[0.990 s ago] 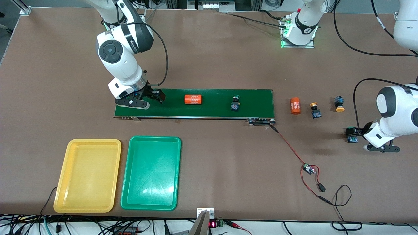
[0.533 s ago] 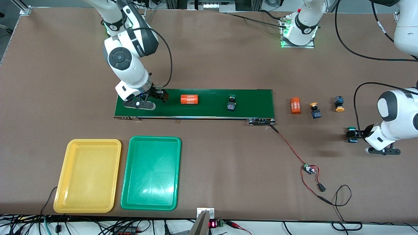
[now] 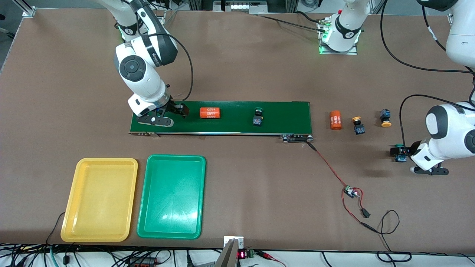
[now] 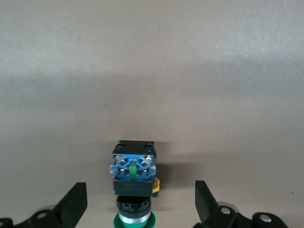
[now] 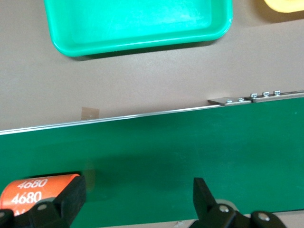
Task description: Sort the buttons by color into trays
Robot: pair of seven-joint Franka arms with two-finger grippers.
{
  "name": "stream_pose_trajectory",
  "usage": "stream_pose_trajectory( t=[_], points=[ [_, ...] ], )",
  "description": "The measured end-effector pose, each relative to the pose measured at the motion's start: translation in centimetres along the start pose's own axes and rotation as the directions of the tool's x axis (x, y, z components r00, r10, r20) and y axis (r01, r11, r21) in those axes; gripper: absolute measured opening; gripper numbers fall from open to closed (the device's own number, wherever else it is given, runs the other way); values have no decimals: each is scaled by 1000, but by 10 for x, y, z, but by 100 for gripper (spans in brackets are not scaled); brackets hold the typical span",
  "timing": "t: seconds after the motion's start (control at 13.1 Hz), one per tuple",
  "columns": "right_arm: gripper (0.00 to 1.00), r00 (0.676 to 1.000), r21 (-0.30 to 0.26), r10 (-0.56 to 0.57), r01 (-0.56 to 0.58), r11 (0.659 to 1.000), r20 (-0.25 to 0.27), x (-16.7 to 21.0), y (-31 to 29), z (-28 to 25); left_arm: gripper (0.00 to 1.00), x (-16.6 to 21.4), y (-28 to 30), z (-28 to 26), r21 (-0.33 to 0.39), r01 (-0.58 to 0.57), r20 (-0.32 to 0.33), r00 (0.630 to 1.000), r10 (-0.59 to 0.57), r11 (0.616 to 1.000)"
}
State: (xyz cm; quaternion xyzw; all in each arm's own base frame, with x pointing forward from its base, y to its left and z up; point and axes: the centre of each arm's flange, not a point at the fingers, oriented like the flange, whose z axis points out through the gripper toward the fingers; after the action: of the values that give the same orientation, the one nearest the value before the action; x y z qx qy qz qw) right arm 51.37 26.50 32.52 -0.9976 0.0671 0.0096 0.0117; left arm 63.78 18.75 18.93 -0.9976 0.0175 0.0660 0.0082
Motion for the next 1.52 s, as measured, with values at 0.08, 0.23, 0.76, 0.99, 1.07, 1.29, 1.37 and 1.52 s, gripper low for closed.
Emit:
stream_pose_trajectory(
  t=[0.08, 0.23, 0.76, 0.99, 1.07, 1.29, 1.37, 1.52],
  points=[
    [100, 1000, 1, 1, -1, 1000, -2, 0, 1, -2, 100, 0, 2, 3, -3, -2, 3, 1000, 2, 1000],
    [100, 1000, 12, 10, -9, 1000, -19, 0, 7, -4, 100, 0, 2, 6, -6, -3, 8, 1000, 3, 1000],
    [100, 997, 15, -53, 54, 998, -52, -54, 39, 0, 74, -1, 2, 11, -10, -22, 14, 1000, 22, 1000],
    [100, 993, 2, -106, 107, 994, -55, -85, 32, -1, 43, 0, 1, 11, -10, -26, 13, 1000, 26, 1000],
    [100, 991, 10, -112, 113, 994, -67, -94, 20, -1, 43, 0, 1, 11, -10, -28, 13, 1000, 28, 1000],
    [100, 990, 41, -110, 114, 993, -86, -108, -5, 14, 43, 0, 8, 8, -19, -49, 31, 998, 49, 999],
    [100, 991, 44, -111, 115, 992, -78, -107, -7, 22, 43, 1, 15, 2, -26, -60, 44, 997, 61, 998],
    [100, 992, 52, -110, 113, 992, -65, -100, -12, 31, 43, 2, 35, -23, -36, -89, 65, 994, 91, 995]
  ],
)
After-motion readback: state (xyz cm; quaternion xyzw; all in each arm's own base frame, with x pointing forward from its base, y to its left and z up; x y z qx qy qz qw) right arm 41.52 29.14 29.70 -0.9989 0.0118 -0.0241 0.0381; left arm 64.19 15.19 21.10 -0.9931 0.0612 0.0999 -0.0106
